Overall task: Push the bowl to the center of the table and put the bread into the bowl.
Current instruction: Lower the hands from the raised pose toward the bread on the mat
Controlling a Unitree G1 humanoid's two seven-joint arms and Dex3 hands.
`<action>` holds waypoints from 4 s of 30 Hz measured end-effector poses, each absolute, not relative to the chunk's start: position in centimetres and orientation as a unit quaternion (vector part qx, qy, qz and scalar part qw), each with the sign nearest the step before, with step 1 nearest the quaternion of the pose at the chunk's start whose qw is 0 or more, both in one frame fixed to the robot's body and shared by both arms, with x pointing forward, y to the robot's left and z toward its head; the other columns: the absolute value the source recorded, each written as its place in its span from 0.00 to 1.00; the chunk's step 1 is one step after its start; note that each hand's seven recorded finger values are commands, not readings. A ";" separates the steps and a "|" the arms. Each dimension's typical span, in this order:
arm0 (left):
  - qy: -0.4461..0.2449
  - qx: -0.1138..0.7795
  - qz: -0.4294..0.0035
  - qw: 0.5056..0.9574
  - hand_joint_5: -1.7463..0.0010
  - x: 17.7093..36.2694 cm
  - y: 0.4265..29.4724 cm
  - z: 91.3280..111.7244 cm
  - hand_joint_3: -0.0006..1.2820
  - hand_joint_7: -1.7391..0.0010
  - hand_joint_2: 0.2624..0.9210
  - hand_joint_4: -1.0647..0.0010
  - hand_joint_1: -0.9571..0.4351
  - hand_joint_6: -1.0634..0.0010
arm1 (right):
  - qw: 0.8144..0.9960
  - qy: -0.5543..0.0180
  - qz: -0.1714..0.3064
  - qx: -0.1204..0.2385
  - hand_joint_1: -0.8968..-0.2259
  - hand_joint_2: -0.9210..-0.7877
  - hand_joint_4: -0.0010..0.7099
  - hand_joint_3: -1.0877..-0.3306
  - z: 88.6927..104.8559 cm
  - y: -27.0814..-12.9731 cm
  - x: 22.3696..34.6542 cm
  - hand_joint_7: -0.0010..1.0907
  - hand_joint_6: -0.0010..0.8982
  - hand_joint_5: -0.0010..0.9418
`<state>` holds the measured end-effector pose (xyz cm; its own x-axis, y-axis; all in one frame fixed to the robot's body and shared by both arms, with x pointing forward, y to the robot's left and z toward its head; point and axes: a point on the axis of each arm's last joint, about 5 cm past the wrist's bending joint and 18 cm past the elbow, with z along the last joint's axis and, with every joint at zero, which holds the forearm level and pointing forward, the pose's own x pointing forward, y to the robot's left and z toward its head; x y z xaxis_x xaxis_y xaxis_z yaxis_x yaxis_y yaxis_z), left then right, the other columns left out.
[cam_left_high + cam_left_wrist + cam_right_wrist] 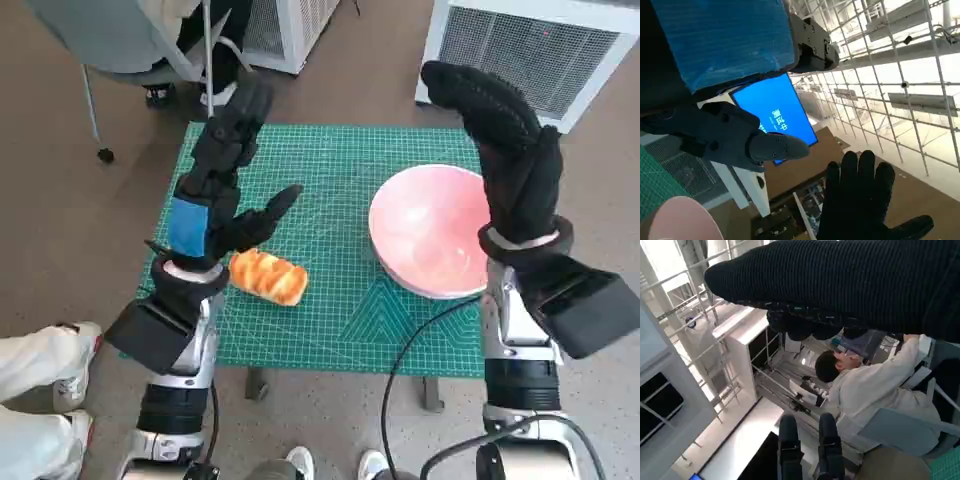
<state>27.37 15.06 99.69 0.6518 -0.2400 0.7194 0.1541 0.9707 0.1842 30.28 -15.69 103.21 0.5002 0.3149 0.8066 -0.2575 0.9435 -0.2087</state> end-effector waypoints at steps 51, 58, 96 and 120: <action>-0.401 0.033 -0.104 0.909 1.00 27.5 15.2 99.0 0.33 0.93 1.00 0.72 0.40 0.69 | 0.922 -0.368 -0.083 -0.087 0.54 0.00 0.40 0.32 99.1 -25.6 30.8 0.61 0.00 0.01; -0.399 0.032 -0.103 0.910 1.00 27.5 15.2 98.8 0.33 0.93 1.00 0.71 0.40 0.69 | 0.941 -0.295 -0.140 -0.090 0.56 0.00 0.39 0.29 97.3 -27.2 30.5 0.62 0.00 0.00; -0.398 0.036 -0.100 0.911 1.00 27.5 15.6 98.8 0.33 0.94 1.00 0.71 0.41 0.68 | 0.992 -0.019 -0.112 0.051 0.61 0.00 0.38 0.35 91.1 -22.7 31.4 0.54 0.04 0.02; -0.398 0.058 -0.093 0.911 1.00 26.8 16.9 98.5 0.32 0.95 1.00 0.71 0.40 0.67 | 0.988 0.030 -0.067 0.133 0.55 0.00 0.39 0.39 91.4 -17.4 33.0 0.53 0.06 0.02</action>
<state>26.85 16.94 98.47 0.6654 -0.2160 0.7146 0.1234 0.9759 0.1801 32.98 -17.35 91.39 0.9892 -0.1247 -0.0767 0.1406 0.9554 0.2598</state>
